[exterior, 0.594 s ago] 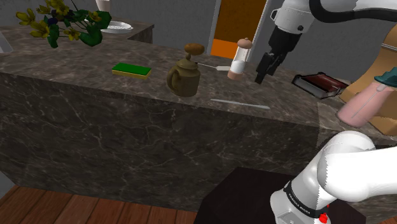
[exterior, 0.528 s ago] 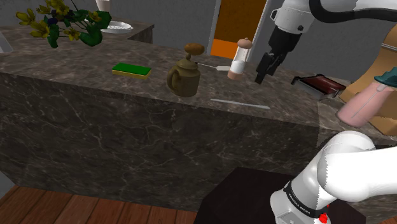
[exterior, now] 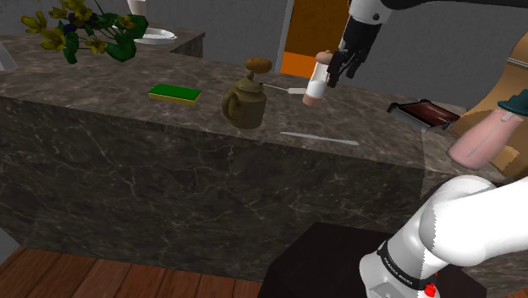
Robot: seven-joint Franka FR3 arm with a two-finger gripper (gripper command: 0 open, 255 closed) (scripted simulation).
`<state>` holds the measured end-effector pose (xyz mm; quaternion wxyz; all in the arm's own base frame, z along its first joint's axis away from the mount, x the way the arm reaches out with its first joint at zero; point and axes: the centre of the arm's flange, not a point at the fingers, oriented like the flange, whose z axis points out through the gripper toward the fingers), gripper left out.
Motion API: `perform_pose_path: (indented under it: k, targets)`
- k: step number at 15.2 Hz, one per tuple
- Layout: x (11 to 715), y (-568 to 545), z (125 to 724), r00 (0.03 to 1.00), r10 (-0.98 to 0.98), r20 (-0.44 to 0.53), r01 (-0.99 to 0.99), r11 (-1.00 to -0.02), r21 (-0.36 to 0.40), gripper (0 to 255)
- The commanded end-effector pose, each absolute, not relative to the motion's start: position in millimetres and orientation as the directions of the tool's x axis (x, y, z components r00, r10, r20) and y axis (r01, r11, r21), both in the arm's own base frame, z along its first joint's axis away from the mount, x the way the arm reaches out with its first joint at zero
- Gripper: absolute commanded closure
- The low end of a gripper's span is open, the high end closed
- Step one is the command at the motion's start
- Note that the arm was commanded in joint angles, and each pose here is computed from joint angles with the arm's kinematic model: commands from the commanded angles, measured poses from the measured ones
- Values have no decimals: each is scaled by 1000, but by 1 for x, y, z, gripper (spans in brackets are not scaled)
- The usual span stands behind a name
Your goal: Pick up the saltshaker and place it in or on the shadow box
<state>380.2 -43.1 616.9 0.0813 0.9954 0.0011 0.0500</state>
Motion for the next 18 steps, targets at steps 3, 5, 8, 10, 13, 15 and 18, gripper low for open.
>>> perform_pose_path:
  k: [3,5,8,10,13,15,18]
  targets:
    - [418,-65,633,993,-22,116,-45,-979,201,0]
    - [437,-76,642,991,-38,125,-65,-974,219,0]
    - [465,-94,655,988,-61,138,-94,-965,246,0]
    - [483,-106,665,986,-77,148,-114,-958,264,0]
    - [485,-110,655,986,-77,148,-114,-958,265,0]
    - [487,-112,645,986,-77,148,-115,-958,265,0]
    - [489,-118,627,986,-77,148,-115,-958,265,0]
